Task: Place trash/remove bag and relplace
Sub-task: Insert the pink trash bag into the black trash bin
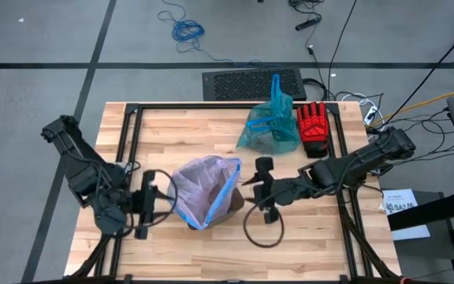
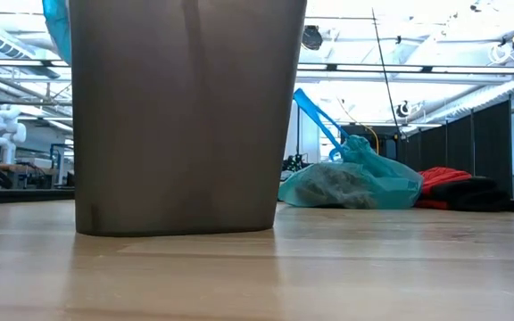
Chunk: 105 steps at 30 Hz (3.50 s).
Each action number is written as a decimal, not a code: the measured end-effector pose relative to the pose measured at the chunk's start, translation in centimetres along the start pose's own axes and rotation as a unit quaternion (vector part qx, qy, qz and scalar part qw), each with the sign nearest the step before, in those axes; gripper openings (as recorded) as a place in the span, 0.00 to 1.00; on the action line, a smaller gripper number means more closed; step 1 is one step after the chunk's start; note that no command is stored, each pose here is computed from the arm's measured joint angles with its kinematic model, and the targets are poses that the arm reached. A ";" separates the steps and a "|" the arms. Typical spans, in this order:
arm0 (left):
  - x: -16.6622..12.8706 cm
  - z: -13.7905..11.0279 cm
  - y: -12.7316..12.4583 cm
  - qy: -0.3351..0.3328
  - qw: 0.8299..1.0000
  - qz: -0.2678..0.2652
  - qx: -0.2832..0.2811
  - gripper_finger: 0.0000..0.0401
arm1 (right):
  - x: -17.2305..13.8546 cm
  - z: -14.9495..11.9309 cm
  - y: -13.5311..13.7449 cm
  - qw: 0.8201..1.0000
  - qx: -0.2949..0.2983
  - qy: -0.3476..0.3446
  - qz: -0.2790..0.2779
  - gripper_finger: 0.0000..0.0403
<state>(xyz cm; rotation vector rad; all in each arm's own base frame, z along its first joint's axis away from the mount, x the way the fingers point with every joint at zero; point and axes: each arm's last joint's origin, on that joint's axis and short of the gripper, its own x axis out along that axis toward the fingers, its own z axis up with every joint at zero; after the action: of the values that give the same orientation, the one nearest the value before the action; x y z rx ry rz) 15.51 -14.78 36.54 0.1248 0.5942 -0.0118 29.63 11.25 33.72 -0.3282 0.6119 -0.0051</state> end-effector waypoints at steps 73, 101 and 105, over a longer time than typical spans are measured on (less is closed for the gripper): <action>6.8 -0.4 -3.7 0.077 0.993 0.060 0.071 0.00 | -0.8 0.2 7.1 0.996 -0.002 -0.043 -0.072 0.00; 10.0 -2.5 -8.2 0.115 0.982 0.130 0.079 0.00 | 1.9 -2.4 10.5 0.992 -0.010 0.017 -0.122 0.00; 10.3 -2.8 -8.6 0.114 0.981 0.134 0.086 0.00 | 2.5 -3.5 10.6 0.992 -0.007 0.027 -0.126 0.00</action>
<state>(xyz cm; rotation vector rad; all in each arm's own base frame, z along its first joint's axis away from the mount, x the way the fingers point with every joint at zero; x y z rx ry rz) 22.06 -22.70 27.56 0.3768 0.8007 0.2166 28.69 19.99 26.41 -0.4183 0.6216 -0.2533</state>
